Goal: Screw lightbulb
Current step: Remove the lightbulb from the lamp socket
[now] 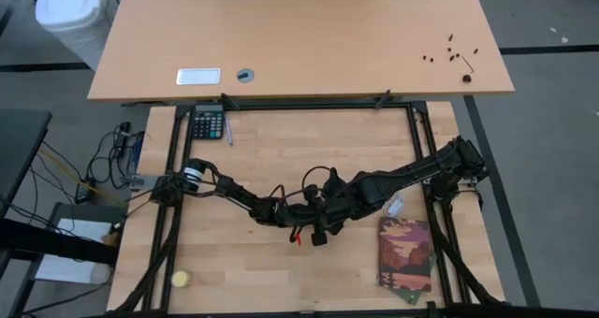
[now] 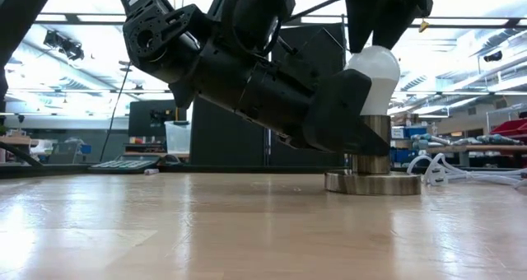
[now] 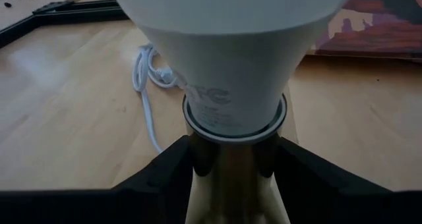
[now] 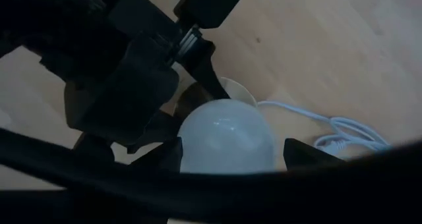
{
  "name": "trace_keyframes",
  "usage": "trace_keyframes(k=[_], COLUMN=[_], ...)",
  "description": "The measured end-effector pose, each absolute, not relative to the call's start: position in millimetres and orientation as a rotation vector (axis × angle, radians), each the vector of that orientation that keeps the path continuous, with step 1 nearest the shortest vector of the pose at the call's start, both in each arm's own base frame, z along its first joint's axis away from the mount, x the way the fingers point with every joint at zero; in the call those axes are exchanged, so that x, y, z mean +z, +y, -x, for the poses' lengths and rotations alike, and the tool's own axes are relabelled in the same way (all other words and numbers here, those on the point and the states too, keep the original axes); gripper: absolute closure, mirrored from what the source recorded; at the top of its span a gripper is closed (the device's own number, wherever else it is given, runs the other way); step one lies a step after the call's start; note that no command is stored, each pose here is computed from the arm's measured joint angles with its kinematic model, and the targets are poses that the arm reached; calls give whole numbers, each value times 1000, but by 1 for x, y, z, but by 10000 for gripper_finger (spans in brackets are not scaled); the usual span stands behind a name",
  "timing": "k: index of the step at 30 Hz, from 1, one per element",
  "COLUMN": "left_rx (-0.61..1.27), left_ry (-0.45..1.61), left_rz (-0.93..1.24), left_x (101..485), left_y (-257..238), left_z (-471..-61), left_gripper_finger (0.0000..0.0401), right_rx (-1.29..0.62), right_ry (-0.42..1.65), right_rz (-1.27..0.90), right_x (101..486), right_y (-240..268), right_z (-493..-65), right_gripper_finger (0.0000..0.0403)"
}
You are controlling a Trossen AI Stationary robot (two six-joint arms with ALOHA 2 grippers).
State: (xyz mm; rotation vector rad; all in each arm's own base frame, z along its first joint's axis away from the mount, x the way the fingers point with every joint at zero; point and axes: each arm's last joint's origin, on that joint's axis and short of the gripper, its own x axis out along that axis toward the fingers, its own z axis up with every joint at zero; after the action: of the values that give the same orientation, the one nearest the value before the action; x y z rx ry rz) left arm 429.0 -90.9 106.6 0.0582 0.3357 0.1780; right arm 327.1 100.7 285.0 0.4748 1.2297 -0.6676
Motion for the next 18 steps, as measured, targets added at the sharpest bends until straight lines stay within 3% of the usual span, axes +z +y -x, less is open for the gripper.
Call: trace_keyframes(k=[18], left_rx=[184], left_ry=[328], left_rz=[-54], left_x=[107], left_y=[-91], left_z=[-429], left_gripper_finger=[211], right_rx=[-640], right_ry=[1204], right_rz=[-457], right_x=[267], right_y=[102], right_z=[-329], right_gripper_finger=[128])
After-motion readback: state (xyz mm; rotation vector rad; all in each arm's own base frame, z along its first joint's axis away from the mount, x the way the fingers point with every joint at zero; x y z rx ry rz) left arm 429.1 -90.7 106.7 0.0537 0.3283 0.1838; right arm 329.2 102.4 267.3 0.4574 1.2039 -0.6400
